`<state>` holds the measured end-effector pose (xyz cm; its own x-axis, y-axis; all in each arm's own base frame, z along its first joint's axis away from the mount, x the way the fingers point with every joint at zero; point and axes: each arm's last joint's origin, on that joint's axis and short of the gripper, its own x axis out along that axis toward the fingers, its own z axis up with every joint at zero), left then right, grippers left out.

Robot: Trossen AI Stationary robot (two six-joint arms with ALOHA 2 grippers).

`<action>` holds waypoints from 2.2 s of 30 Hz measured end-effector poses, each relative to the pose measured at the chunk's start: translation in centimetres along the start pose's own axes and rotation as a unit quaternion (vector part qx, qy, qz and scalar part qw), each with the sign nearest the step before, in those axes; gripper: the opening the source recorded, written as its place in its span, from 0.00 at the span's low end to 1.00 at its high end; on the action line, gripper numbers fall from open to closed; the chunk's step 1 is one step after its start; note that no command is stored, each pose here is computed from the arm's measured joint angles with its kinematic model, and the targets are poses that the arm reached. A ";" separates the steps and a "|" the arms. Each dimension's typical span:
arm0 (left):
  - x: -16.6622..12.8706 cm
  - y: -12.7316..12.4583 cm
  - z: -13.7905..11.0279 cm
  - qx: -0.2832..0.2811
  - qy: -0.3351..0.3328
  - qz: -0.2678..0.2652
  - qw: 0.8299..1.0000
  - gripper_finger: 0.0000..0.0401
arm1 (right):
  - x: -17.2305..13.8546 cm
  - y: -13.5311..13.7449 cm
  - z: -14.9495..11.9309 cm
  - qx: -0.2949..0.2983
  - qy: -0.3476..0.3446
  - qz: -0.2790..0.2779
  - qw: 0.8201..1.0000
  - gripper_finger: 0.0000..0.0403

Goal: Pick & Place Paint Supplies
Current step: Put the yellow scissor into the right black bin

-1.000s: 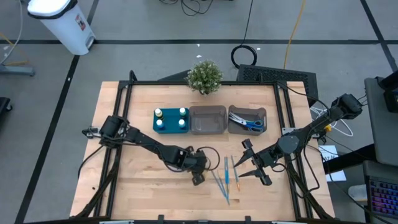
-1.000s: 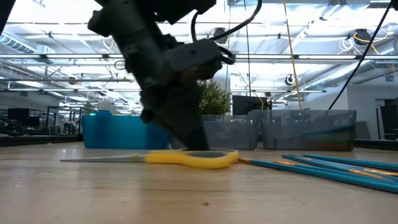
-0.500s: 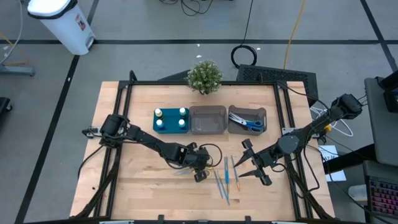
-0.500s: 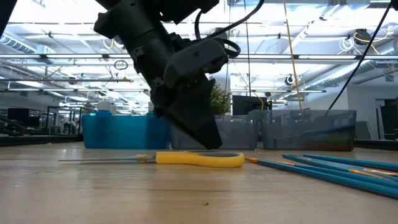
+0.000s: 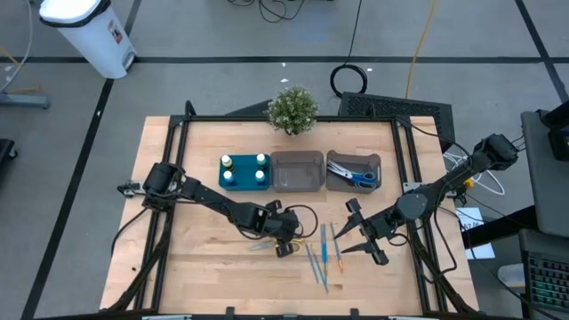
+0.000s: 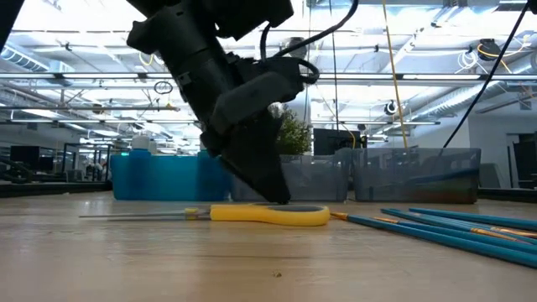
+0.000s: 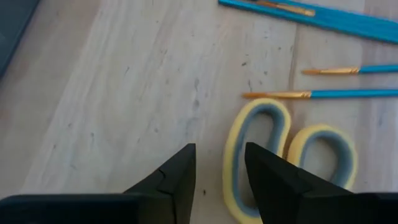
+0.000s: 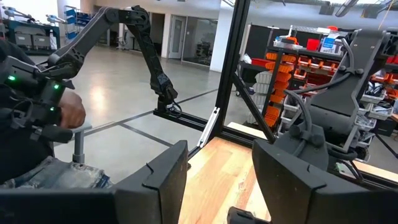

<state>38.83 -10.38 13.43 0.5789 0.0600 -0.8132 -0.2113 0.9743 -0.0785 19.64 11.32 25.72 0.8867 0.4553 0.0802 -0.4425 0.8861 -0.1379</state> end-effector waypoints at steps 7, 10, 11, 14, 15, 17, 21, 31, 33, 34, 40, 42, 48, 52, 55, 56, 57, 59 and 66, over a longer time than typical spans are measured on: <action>0.2 0.0 -1.5 0.036 0.017 0.003 0.999 0.33 | 0.0 0.0 0.0 0.000 0.000 0.000 1.000 0.42; 0.3 0.2 -2.0 0.034 0.024 0.005 0.999 0.32 | 0.0 0.0 0.0 0.000 0.000 0.000 1.000 0.42; 0.3 0.2 -2.1 0.034 0.025 0.005 0.999 0.32 | 0.0 0.0 0.0 0.000 0.000 0.000 1.000 0.42; 0.3 0.3 -2.1 0.022 0.026 0.006 0.999 0.32 | 0.0 0.0 0.0 0.000 0.001 0.000 1.000 0.42; 0.4 0.3 -2.1 0.017 0.027 0.006 0.999 0.32 | 0.0 0.0 0.0 0.000 0.002 0.000 1.000 0.42; 0.4 0.3 -2.1 0.010 0.028 0.006 1.000 0.32 | 0.0 0.0 0.0 0.000 0.002 0.000 1.000 0.42; 0.4 0.3 -2.2 0.004 0.032 0.008 0.999 0.31 | 0.0 0.0 0.0 0.000 0.002 0.000 1.000 0.42; 0.4 0.5 -2.6 -0.013 0.050 0.018 0.999 0.31 | 0.0 0.0 0.0 0.000 0.002 0.000 1.000 0.42; 0.4 0.5 -2.6 -0.013 0.051 0.018 0.998 0.27 | 0.0 0.0 0.0 0.000 0.002 0.000 1.000 0.42; 0.4 0.6 -2.6 -0.013 0.052 0.019 0.998 0.24 | 0.0 0.0 0.0 0.000 0.002 0.000 1.000 0.42; 0.4 0.7 -2.6 -0.014 0.055 0.020 0.998 0.04 | 0.0 0.0 0.0 0.000 0.001 0.000 1.000 0.42; 0.4 0.8 -2.6 -0.015 0.055 0.021 0.998 0.05 | 0.0 0.0 0.0 0.000 0.002 0.000 1.000 0.42; -0.3 0.8 -2.2 -0.015 0.048 0.013 0.999 0.04 | 0.0 0.0 0.0 0.000 0.002 0.000 1.000 0.42; -1.9 0.6 -1.8 -0.011 0.028 0.023 0.999 0.04 | 0.0 0.0 -0.1 -0.001 0.003 0.000 1.000 0.42; -3.4 -0.2 -1.1 -0.006 -0.019 0.037 0.999 0.04 | 0.0 0.0 -0.1 0.000 0.005 0.000 1.000 0.42; -3.8 -0.5 -1.0 -0.003 -0.029 0.042 0.999 0.04 | 0.0 0.0 -0.1 -0.001 0.005 -0.001 1.000 0.42; -4.2 -0.7 -1.0 0.001 -0.038 0.047 0.998 0.04 | 0.0 0.0 -0.1 -0.001 0.006 -0.001 1.000 0.42; -4.8 -1.1 -0.9 0.007 -0.055 0.061 0.997 0.04 | 0.0 0.0 -0.1 -0.001 0.007 -0.001 1.000 0.42; -7.3 -1.9 -0.3 0.009 -0.134 0.125 0.983 0.04 | 0.4 -0.1 -0.9 -0.004 0.031 -0.033 0.999 0.42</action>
<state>34.75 -12.71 19.34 0.6987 0.3504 -0.6237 -0.3599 0.9256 0.1169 20.19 11.38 24.84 0.9208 0.3891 0.0278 -0.3816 0.9133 -0.1425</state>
